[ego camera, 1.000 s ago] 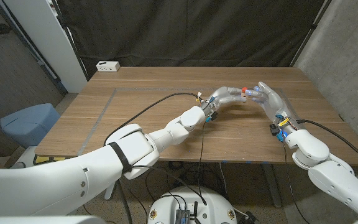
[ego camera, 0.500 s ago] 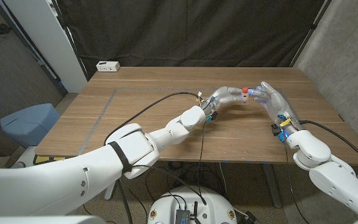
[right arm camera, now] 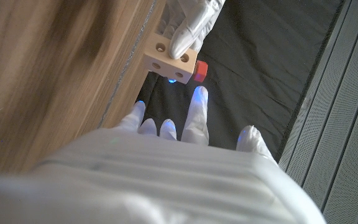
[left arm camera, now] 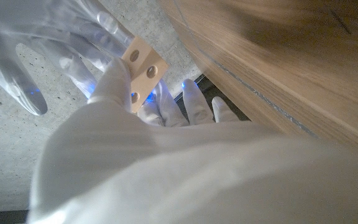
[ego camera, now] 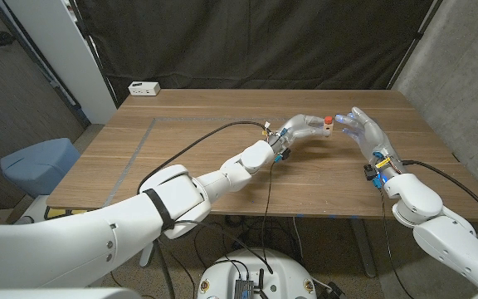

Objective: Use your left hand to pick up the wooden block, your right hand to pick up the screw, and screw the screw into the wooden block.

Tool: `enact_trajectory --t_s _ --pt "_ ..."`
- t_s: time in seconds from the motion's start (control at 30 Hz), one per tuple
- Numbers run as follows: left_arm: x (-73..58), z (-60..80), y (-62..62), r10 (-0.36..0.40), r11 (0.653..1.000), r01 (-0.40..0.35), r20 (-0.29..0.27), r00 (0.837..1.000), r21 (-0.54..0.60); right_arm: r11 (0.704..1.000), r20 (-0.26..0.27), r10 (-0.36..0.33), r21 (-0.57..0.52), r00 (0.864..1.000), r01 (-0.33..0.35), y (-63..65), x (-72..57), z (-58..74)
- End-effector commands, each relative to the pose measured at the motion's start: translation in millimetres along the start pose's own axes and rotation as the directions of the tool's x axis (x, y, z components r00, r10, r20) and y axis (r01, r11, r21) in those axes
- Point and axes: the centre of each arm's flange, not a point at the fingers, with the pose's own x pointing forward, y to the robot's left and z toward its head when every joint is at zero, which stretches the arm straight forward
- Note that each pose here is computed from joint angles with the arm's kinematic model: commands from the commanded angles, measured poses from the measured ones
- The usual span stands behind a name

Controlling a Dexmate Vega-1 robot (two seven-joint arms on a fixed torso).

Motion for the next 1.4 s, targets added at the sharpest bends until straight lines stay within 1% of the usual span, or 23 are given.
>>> enact_trajectory --t_s 0.03,0.47,0.97,1.4 --pt "-3.7 3.1 -0.5 -0.006 1.0 0.005 0.028 1.0 0.029 1.0 -0.003 -0.012 -0.011 1.0 0.012 -0.9 -1.0 0.1" --pt "-6.8 3.4 0.5 -0.007 0.999 0.006 0.031 0.999 0.034 1.0 -0.016 0.014 -0.014 1.0 -0.014 0.4 3.2 -0.4" --pt "-5.7 3.8 -0.2 -0.011 0.999 0.01 0.027 1.0 0.039 0.999 -0.036 0.046 -0.011 0.998 -0.047 0.1 5.9 -1.2" --pt "-5.1 3.8 -1.7 -0.014 0.999 0.014 0.022 1.0 0.033 0.998 -0.029 0.055 -0.006 0.998 -0.055 -0.6 6.5 -1.6"
